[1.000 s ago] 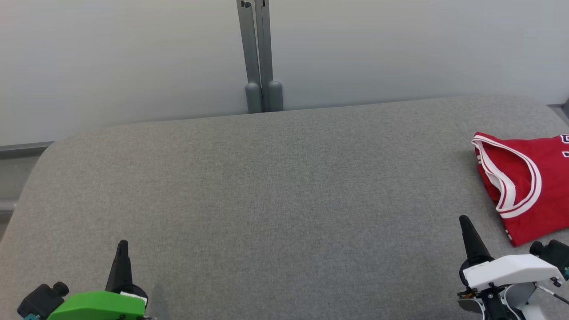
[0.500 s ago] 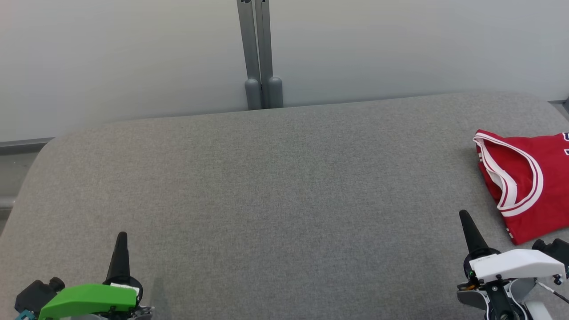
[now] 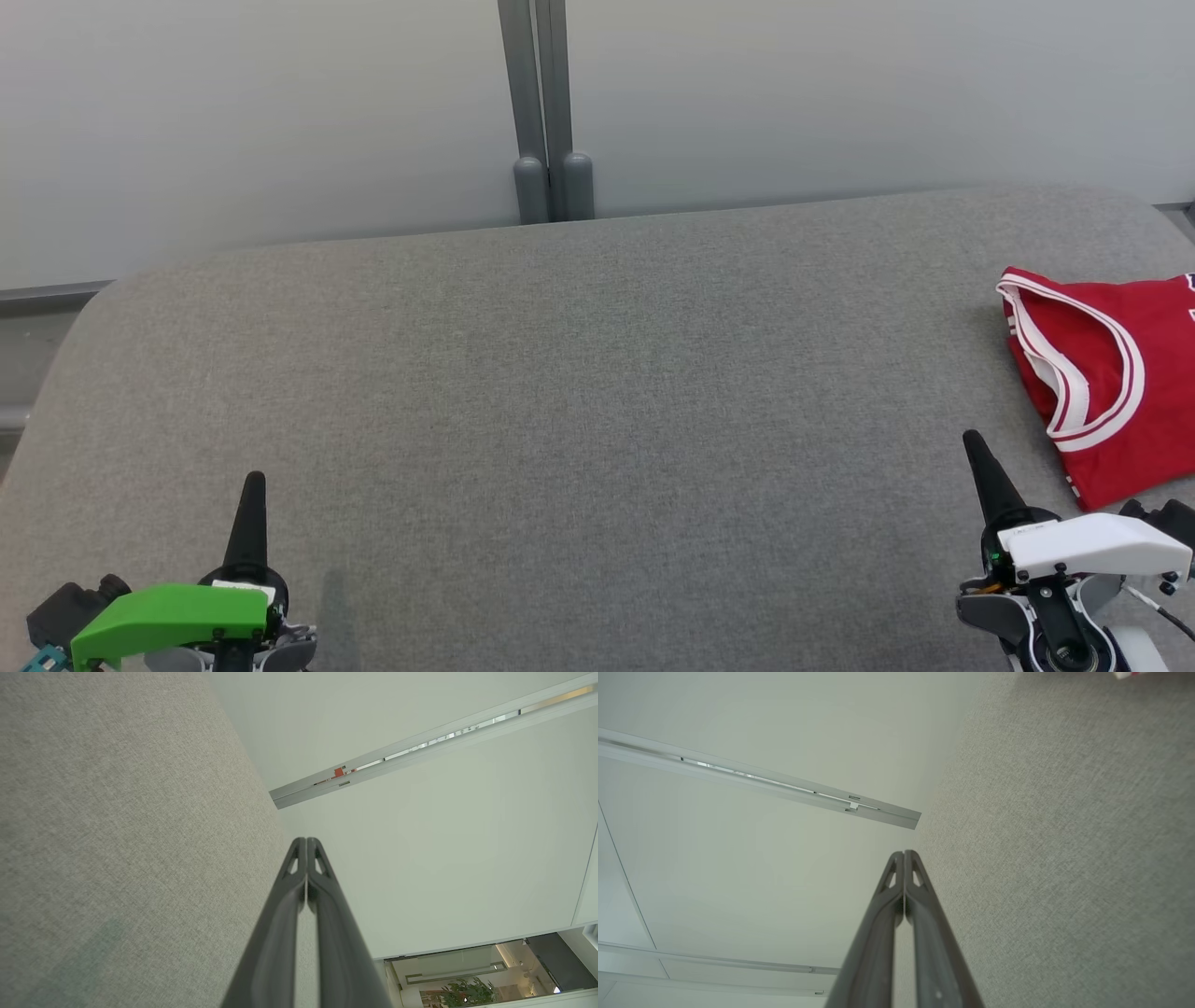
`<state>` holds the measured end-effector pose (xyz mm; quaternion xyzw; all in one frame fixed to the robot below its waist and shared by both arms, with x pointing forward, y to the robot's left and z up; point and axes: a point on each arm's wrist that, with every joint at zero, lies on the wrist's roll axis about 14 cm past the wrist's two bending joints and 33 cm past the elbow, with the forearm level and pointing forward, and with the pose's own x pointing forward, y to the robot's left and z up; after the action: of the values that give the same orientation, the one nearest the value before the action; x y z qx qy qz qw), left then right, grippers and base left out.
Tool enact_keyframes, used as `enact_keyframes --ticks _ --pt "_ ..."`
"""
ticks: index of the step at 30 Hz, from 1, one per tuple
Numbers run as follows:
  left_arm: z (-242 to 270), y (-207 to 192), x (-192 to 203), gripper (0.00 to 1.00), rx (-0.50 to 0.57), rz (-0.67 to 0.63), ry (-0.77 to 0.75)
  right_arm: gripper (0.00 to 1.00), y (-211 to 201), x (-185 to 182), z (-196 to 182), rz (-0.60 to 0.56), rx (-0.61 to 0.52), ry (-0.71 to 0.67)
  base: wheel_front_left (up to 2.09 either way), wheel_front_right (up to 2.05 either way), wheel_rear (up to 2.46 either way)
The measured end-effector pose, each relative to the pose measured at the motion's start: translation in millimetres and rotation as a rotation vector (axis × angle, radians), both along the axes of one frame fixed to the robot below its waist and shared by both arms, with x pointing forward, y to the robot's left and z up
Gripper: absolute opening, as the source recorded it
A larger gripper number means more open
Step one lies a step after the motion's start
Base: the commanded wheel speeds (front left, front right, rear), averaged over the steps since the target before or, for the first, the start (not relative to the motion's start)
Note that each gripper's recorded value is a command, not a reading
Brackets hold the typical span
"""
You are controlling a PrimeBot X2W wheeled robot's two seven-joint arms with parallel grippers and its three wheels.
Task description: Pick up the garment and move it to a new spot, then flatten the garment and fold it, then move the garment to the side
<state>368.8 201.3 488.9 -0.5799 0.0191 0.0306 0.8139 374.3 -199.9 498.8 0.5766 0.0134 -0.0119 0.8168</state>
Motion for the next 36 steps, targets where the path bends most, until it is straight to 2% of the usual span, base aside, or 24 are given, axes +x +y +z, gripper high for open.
enact_keyframes --ticks 36 --pt "12 -2 15 0.00 -0.276 -0.012 -0.046 0.00 0 11 4 -0.006 0.280 -0.018 0.00 0.00 0.00"
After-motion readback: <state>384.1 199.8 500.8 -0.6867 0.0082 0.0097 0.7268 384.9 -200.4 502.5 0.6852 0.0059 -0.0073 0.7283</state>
